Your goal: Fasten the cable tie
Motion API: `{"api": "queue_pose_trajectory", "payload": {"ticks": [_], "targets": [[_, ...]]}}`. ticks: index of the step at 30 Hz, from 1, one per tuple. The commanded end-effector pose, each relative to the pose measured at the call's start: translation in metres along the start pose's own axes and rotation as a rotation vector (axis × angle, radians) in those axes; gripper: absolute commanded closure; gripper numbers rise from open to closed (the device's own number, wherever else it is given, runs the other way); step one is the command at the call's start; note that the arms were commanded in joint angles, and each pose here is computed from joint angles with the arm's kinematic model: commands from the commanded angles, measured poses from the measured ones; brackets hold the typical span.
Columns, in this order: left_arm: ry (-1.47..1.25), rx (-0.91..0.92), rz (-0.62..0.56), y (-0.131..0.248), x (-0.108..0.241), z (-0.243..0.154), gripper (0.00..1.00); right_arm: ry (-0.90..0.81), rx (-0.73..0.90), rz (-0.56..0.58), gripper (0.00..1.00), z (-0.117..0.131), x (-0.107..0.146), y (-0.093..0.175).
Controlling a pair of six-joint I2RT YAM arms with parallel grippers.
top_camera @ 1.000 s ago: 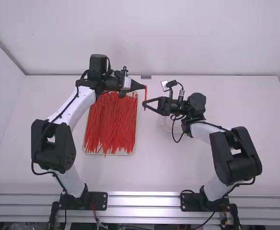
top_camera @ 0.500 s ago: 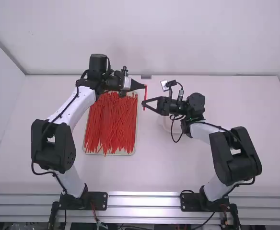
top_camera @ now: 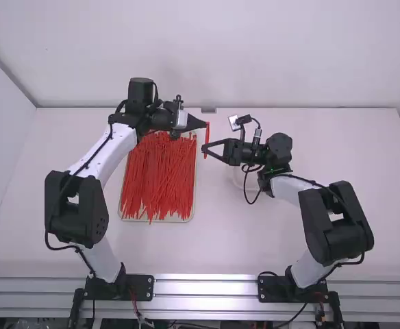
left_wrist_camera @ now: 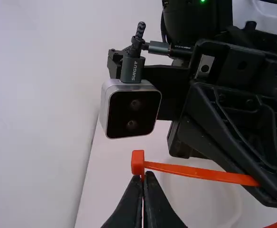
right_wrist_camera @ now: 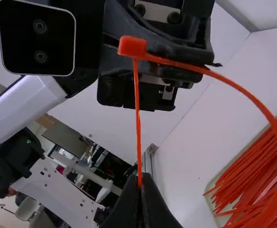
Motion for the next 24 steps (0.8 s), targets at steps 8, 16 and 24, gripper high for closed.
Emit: {"api": "queue_pose_trajectory", "payload": {"ticks": [8, 16, 24], "targets": [[0.004, 0.031, -0.036, -0.004, -0.002, -0.006, 0.98, -0.026, 0.003, -0.006, 1.0, 0.0, 0.0, 0.002], [0.026, 0.049, -0.04, -0.01, -0.002, -0.01, 0.98, -0.031, 0.014, -0.042, 1.0, -0.001, -0.004, 0.002], [0.041, 0.04, -0.033, -0.005, 0.0, -0.01, 0.98, -0.031, 0.002, -0.054, 1.0, 0.004, -0.01, 0.012]]}}
Point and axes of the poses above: each hand's point on the last joint's axis, 136 mm out from that joint toward the fingers, its own y axis back along the fingers, its own z axis along the line the jaws close on, x = y × z, the point moved 7 cm from there along y, back along the fingers, and after that the axes turned 1 degree about y, right-handed, at the moved point
